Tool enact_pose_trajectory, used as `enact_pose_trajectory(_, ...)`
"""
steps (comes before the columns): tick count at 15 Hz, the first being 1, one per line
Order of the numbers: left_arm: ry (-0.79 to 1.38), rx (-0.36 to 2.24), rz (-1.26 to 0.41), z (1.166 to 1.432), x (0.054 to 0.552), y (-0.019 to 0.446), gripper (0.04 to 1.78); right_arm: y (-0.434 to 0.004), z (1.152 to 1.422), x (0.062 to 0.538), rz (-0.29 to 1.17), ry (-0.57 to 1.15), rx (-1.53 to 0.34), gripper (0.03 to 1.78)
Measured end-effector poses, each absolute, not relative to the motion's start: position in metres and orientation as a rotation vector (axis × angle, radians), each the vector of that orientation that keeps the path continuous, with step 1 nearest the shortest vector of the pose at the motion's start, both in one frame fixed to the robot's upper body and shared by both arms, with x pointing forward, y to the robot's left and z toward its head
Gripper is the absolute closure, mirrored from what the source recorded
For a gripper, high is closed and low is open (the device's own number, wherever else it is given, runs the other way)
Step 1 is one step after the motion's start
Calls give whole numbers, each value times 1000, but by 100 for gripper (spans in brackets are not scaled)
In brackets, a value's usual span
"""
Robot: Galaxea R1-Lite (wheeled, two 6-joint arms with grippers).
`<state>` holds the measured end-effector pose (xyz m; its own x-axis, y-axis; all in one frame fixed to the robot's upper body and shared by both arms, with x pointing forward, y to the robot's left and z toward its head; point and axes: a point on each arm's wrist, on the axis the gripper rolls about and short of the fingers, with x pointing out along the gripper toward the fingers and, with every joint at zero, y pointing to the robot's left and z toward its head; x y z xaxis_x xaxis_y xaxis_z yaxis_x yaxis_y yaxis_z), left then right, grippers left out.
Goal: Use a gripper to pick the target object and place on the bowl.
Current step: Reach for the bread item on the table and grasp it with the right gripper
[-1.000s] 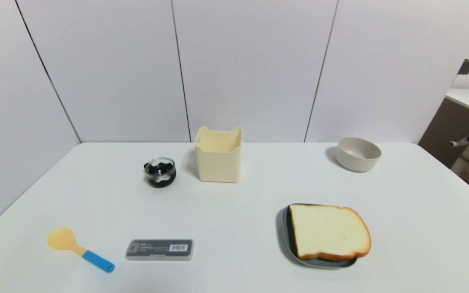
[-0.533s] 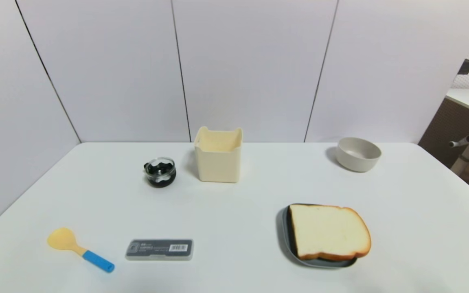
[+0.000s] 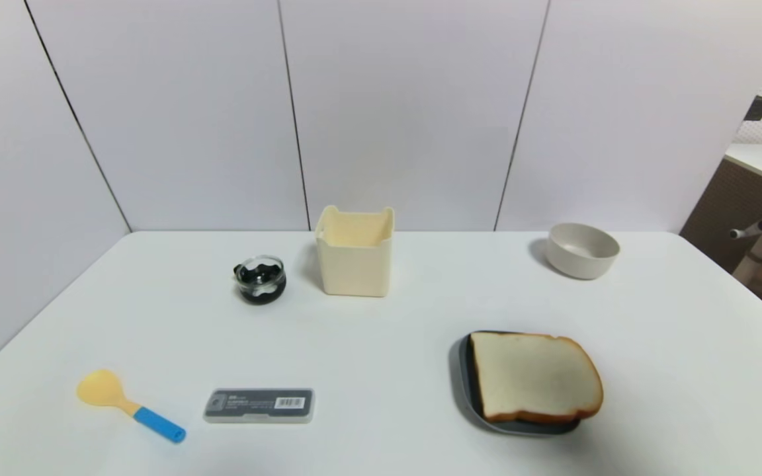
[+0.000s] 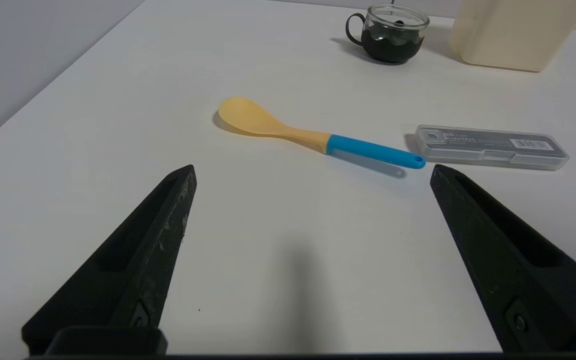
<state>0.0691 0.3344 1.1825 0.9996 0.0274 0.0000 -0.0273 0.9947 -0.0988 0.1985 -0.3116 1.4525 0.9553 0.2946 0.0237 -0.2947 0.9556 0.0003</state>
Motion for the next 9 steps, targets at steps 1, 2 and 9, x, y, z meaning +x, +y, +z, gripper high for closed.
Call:
enact_pose_trajectory(1,-1,-99,27,1182,69,334,13,-302,1456,215,347,2,25,11)
enact_pose_trajectory(2,-2,-99,27,1183,69,334,13,-292,1457,229,389,32,43,11)
enact_pose_trajectory(9,-1,-98,27,1182,69,334,13,-264,1394,297,418,542,21,11)
